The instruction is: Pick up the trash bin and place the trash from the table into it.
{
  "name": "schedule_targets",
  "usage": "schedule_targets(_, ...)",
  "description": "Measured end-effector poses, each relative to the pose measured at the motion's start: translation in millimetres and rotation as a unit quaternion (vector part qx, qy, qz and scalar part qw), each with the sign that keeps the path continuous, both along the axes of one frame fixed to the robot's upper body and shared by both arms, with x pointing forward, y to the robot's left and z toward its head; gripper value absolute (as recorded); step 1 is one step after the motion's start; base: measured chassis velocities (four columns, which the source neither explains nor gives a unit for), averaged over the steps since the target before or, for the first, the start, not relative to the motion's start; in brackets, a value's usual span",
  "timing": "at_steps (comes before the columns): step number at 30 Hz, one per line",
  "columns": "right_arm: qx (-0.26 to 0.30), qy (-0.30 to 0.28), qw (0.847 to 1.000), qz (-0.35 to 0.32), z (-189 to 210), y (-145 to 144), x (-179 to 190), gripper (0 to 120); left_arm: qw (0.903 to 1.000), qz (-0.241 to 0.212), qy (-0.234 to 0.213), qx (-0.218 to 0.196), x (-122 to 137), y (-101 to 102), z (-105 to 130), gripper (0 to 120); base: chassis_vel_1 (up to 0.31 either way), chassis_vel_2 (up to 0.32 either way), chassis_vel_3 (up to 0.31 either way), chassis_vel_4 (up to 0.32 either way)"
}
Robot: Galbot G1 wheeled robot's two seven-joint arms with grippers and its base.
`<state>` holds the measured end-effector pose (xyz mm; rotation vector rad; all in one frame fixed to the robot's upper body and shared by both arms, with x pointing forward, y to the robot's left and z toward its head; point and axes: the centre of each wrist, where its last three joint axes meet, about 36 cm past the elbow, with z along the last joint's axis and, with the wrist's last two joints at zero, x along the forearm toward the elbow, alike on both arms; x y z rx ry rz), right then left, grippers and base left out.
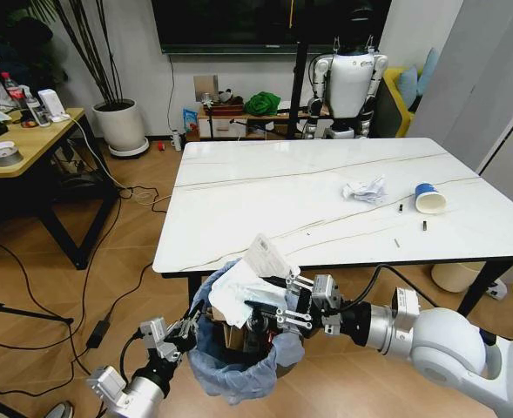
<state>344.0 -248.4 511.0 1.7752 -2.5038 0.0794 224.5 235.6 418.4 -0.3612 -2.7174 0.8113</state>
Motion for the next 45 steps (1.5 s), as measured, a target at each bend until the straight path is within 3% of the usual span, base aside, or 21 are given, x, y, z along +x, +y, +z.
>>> schedule_targets(5, -0.001, 0.000, 1.000, 0.000, 0, 0, 0, 71, 1.0000, 0.000, 0.001, 0.000, 0, 0, -1, 0, 0.000, 0.000, 0.000, 0.000)
schedule_targets(6, -0.001, -0.001, 1.000, 0.001, 0, 0, 0, 80, 1.0000, 0.000, 0.001, 0.000, 0, 0, -1, 0, 0.000, 0.000, 0.000, 0.000)
schedule_targets(9, 0.000, -0.001, 1.000, 0.001, 0, 0, -1, 90, 1.0000, 0.000, 0.001, 0.000, 0, 0, -1, 0, 0.000, 0.000, 0.000, 0.000)
schedule_targets(14, -0.001, -0.002, 1.000, 0.001, 1, 0, -1, 98, 1.0000, 0.001, 0.001, 0.001, 1, 0, 0, 0, 0.000, 0.000, 0.000, 0.000)
schedule_targets(45, 0.015, -0.027, 0.999, -0.027, 19, -12, 9, 100, 0.9999, 0.006, 0.001, 0.010, -3, 3, 0, 0, 0.000, 0.000, 0.000, 0.000)
